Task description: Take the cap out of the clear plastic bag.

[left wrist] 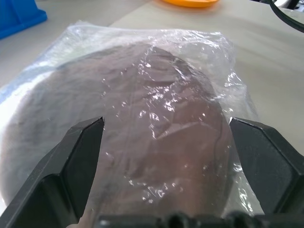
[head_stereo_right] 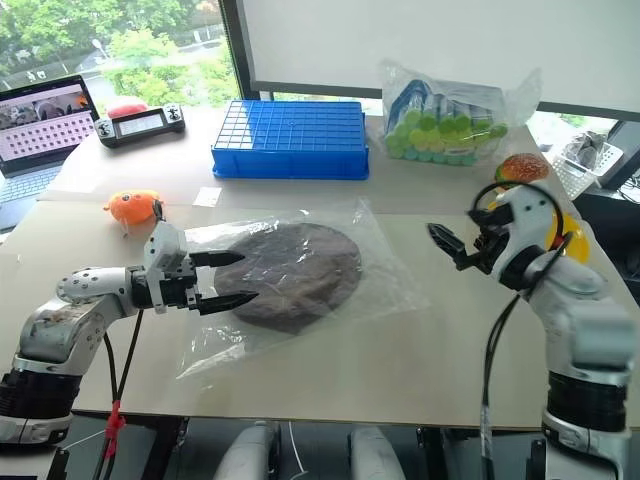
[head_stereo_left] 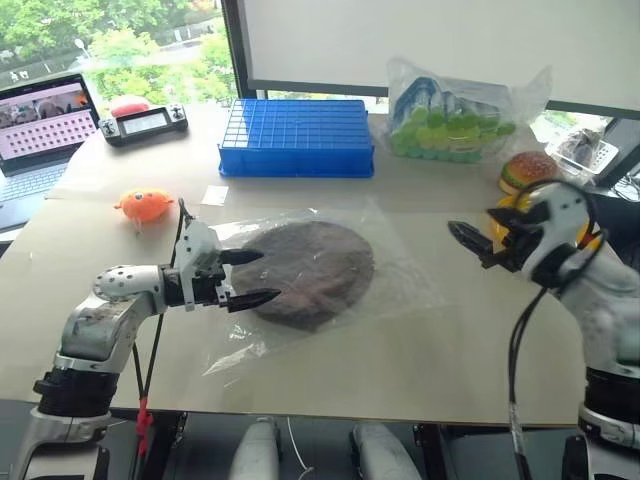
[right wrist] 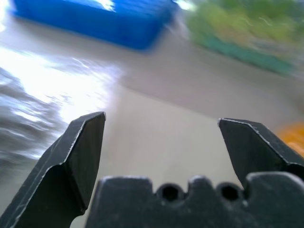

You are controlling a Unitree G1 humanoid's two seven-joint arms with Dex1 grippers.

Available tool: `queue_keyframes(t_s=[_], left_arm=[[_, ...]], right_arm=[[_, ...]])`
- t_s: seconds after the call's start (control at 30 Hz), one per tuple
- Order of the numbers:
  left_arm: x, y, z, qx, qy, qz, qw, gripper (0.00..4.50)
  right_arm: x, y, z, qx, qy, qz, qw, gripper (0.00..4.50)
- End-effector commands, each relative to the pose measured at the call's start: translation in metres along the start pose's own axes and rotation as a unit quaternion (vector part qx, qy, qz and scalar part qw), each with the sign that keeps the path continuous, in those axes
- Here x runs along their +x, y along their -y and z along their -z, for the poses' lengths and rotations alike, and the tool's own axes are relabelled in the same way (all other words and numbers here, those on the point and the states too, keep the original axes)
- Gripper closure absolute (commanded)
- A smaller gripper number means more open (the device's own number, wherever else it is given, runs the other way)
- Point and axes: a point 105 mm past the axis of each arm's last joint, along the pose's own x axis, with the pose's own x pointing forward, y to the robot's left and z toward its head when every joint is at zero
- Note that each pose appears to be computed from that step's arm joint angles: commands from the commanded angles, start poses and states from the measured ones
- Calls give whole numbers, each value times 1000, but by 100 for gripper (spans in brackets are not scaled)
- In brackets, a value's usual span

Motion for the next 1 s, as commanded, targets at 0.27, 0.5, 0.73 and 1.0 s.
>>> queue_keyframes(t_s=[0.27, 0.5, 0.73, 1.0], left_arm=[[18, 25, -2, 41, -31, 73, 996, 0], [27, 29, -1, 43, -33, 80, 995, 0], [44, 25, 19, 68, -79, 76, 992, 0], [11, 5, -2, 30, -67, 108, 991, 0]], right_arm=[[-8, -41, 7, 23, -65, -122, 990, 3], [-11, -52, 9, 18, -74, -149, 986, 3], [-12, -65, 7, 16, -68, -167, 983, 3], [-20, -77, 19, -61, -117, -189, 973, 3]])
